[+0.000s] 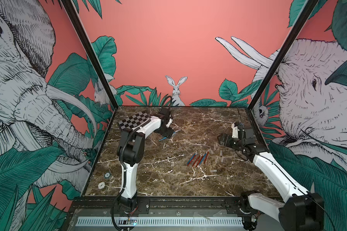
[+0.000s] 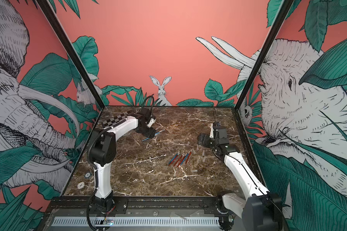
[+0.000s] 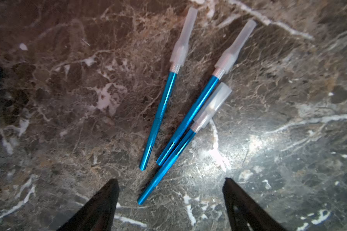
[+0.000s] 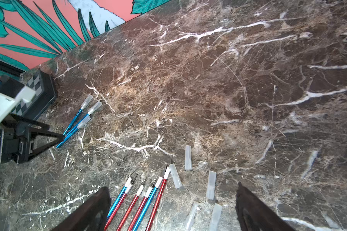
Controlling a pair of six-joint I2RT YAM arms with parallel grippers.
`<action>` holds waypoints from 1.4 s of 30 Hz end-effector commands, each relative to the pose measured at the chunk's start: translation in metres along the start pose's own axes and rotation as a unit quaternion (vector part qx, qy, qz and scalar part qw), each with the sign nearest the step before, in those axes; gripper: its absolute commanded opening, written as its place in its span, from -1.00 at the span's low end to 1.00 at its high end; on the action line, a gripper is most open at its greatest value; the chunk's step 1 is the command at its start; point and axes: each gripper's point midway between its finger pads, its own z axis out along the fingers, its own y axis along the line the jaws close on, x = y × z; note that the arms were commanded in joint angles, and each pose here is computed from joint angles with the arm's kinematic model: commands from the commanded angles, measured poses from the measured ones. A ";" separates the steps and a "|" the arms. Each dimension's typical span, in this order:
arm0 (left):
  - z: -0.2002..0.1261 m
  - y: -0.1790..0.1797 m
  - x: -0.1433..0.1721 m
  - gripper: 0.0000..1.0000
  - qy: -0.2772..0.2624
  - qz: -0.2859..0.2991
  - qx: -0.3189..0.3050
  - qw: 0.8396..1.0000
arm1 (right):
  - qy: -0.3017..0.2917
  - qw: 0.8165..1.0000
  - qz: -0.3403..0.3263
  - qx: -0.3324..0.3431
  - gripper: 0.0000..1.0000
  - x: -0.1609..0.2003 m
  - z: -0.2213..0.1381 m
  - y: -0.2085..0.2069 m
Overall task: Remove protective caps from carving knives
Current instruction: Pick up the carving knife from the center of the board.
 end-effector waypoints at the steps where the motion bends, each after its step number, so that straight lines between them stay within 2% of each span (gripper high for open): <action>1: -0.003 -0.002 0.005 0.67 0.006 -0.004 0.013 1.000 | -0.016 1.000 0.001 -0.014 0.90 -0.008 0.002 0.003; 25: 0.026 -0.014 0.023 0.63 0.039 -0.015 0.047 0.998 | -0.013 0.999 0.021 -0.027 0.90 -0.005 0.006 -0.001; 42: 0.028 -0.032 0.026 0.64 0.049 0.004 0.048 0.998 | -0.010 0.999 0.027 -0.027 0.90 -0.001 0.010 -0.003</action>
